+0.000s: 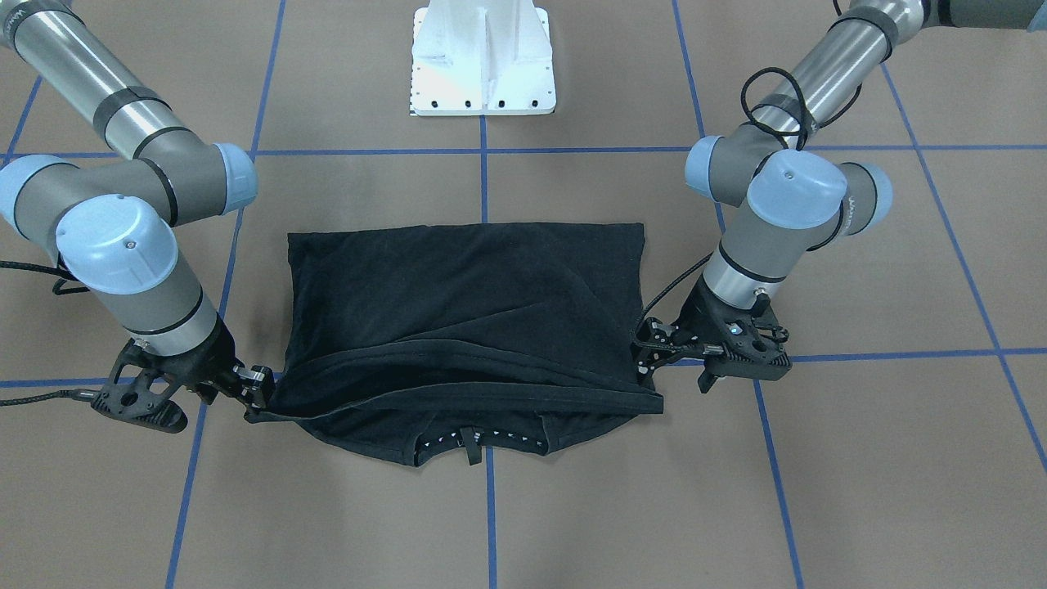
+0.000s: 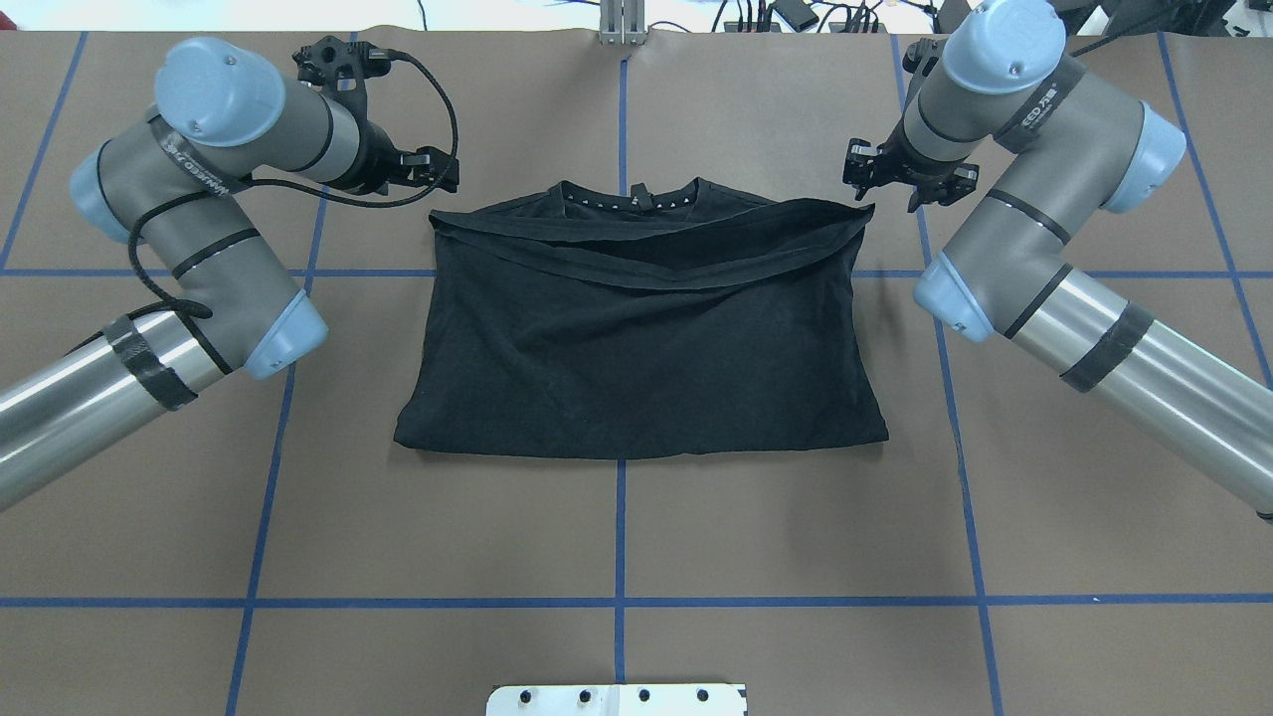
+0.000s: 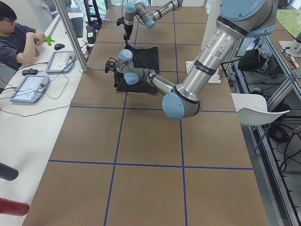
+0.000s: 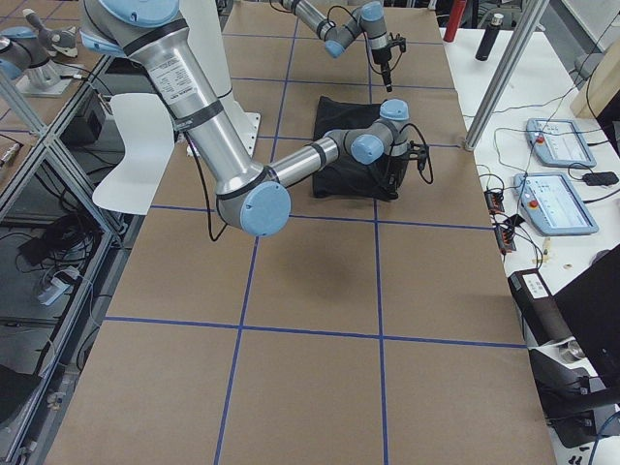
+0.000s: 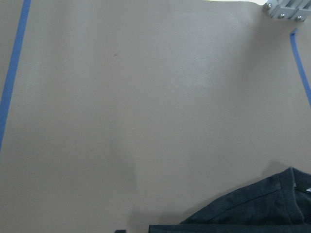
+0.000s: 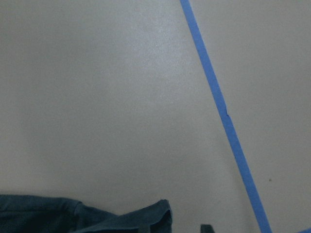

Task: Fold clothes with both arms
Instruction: 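Open both grippers and withdraw them from the folded shirt, then move the left gripper to the shirt's side edge nearest it and grasp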

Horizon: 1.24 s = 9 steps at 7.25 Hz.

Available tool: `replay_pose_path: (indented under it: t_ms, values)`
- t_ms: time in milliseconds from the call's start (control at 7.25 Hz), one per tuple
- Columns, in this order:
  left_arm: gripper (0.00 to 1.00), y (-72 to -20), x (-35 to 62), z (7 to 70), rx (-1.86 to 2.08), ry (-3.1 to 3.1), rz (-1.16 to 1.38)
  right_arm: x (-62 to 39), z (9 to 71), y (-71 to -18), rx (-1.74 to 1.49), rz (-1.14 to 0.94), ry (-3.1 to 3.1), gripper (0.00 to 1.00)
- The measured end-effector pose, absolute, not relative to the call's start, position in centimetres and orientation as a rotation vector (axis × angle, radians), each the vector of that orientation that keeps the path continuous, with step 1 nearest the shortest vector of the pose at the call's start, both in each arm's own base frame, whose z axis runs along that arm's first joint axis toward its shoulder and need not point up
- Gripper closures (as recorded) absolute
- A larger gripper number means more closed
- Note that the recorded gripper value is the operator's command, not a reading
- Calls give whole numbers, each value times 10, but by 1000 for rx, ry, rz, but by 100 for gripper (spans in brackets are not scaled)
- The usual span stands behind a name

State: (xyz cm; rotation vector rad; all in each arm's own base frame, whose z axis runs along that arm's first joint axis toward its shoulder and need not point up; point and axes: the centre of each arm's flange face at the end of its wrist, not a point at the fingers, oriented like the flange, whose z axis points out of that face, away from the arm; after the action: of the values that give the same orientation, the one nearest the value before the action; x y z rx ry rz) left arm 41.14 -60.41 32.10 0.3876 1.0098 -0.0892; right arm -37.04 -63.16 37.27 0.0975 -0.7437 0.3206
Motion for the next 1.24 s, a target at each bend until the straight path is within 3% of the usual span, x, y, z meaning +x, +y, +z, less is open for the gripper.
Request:
replay_pose_path:
  t_ms: [414,1103,1241]
  values:
    - [0,-535,379,330,360,1079,-43,-332,384,-624,110,191,-783,1]
    - [0,-395,439,377,182,1232,1,-311,391,-603,133,127,-800,1]
    - [6,-381,448,385,169,1228,9,-310,390,-602,135,127,-802,1]
